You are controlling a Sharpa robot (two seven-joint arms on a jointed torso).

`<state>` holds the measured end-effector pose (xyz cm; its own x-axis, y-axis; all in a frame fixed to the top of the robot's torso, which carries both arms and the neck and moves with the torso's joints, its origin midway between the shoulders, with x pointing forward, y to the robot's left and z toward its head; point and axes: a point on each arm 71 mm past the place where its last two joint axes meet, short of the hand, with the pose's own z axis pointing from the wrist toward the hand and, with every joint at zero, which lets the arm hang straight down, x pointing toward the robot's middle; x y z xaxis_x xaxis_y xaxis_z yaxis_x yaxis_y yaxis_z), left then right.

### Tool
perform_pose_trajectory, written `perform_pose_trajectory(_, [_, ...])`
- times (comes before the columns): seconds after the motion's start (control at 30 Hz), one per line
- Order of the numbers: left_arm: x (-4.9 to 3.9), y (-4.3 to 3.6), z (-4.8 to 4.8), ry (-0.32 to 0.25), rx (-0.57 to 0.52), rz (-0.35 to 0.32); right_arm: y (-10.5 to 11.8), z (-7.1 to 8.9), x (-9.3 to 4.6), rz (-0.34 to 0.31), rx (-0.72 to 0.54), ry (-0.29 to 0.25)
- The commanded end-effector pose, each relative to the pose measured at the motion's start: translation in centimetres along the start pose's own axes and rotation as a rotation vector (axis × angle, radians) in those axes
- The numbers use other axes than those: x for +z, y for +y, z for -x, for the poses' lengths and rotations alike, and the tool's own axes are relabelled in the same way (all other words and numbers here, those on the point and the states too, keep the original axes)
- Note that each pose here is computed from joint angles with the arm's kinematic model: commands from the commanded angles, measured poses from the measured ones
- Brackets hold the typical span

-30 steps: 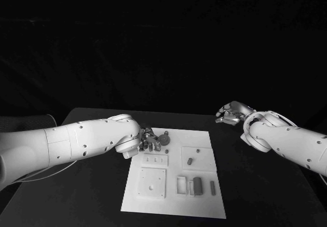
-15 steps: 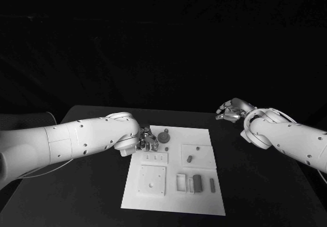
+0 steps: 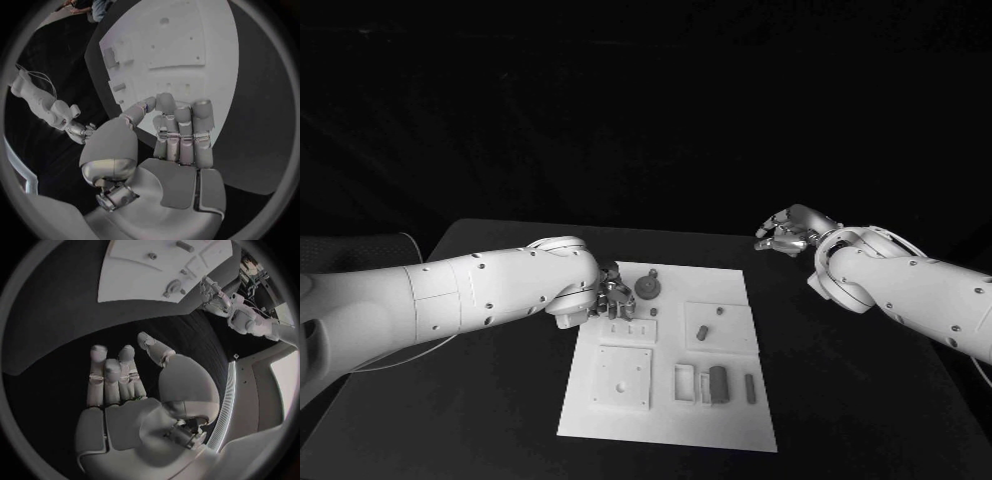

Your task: Assemble the parts on the task board

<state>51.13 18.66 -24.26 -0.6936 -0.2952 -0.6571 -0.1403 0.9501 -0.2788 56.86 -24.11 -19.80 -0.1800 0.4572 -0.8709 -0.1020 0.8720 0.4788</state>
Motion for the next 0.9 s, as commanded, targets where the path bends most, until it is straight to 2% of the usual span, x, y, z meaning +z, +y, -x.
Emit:
perform_pose_trajectory(0.03, [0.10, -0.19, 0.02, -0.021, 0.066, 0.001, 0.2, -0.1, 0.0, -0.005, -0.003, 0.008])
perform_pose_trajectory(0.27, [0.23, -0.69, -0.29, -0.013, 0.112, 0.004, 0.8, -0.5, 0.1, -0.007, -0.011, 0.015])
perform_pose_trajectory(0.9, [0.33, -0.76, -0.69, 0.039, 0.162, 0.027, 1.5, -0.9, 0.0, 0.000, -0.018, 0.025])
